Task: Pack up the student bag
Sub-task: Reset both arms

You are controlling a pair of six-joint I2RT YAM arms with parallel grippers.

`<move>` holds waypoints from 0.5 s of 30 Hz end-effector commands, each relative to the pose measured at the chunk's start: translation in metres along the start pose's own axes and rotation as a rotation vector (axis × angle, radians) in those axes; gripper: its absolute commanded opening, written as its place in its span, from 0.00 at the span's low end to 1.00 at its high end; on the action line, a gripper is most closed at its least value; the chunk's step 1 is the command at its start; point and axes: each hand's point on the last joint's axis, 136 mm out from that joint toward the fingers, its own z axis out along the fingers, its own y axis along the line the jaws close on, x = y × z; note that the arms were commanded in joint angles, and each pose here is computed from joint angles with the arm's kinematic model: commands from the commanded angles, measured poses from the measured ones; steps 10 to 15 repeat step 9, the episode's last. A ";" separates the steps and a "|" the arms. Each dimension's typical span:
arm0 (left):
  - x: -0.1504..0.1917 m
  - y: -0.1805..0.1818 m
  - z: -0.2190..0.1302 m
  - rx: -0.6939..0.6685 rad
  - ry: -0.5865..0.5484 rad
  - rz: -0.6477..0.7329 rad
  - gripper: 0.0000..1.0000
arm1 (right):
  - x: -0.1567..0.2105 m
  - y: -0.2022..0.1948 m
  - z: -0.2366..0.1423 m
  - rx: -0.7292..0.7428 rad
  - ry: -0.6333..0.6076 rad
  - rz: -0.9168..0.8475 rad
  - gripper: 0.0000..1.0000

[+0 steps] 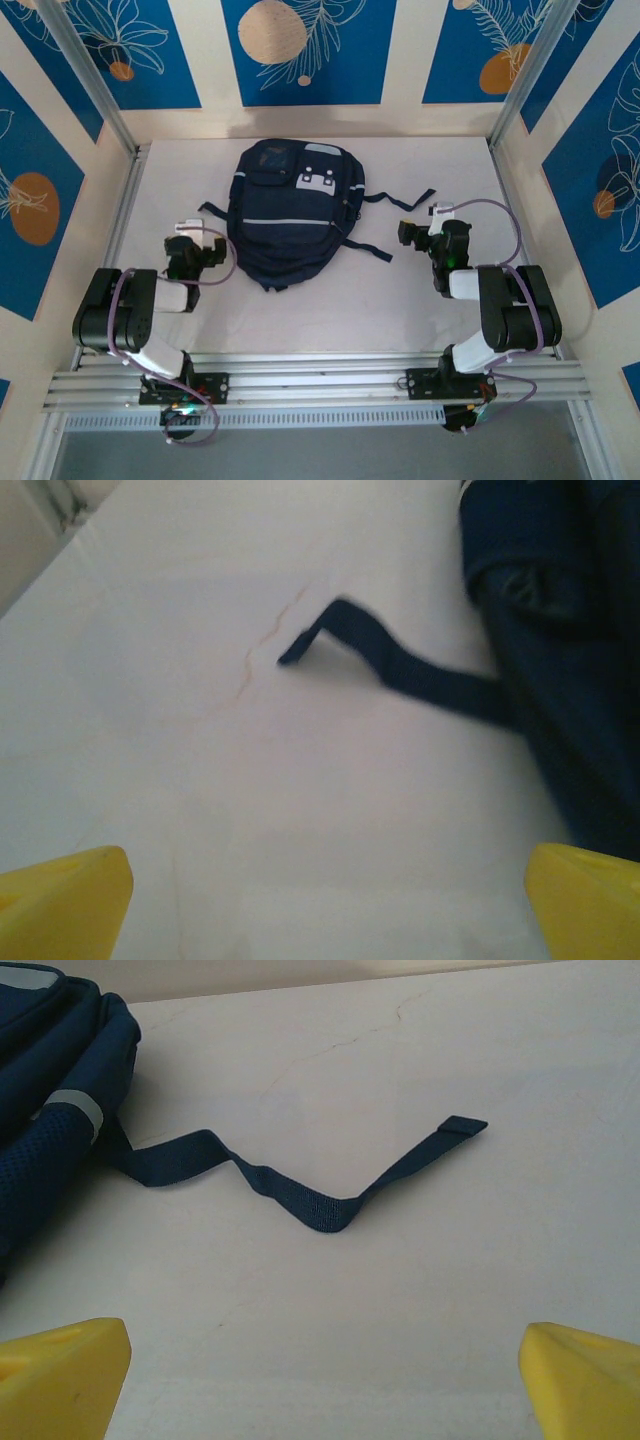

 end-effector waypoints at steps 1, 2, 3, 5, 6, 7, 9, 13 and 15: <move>-0.027 -0.008 0.000 0.044 -0.100 -0.019 1.00 | -0.006 0.004 0.001 -0.014 -0.025 -0.005 0.99; -0.028 -0.008 0.001 0.040 -0.099 -0.016 1.00 | -0.006 0.003 0.001 -0.013 -0.026 -0.005 0.99; -0.027 -0.008 0.001 0.039 -0.096 -0.016 1.00 | -0.006 0.004 0.001 -0.016 -0.023 -0.005 0.99; -0.027 -0.008 0.001 0.036 -0.095 -0.014 1.00 | -0.005 0.003 0.001 -0.018 -0.019 -0.002 0.99; -0.028 -0.008 0.001 0.033 -0.094 -0.013 1.00 | -0.005 0.004 0.001 -0.019 -0.020 -0.002 0.99; -0.028 -0.008 0.001 0.032 -0.094 -0.013 1.00 | -0.005 0.003 0.001 -0.018 -0.020 -0.002 0.99; -0.027 -0.008 0.002 0.029 -0.091 -0.013 1.00 | -0.006 0.004 0.000 -0.018 -0.027 -0.005 0.99; -0.027 -0.008 0.002 0.029 -0.091 -0.013 1.00 | -0.006 0.004 0.000 -0.018 -0.027 -0.005 0.99; -0.027 -0.008 0.002 0.029 -0.091 -0.013 1.00 | -0.006 0.004 0.000 -0.018 -0.027 -0.005 0.99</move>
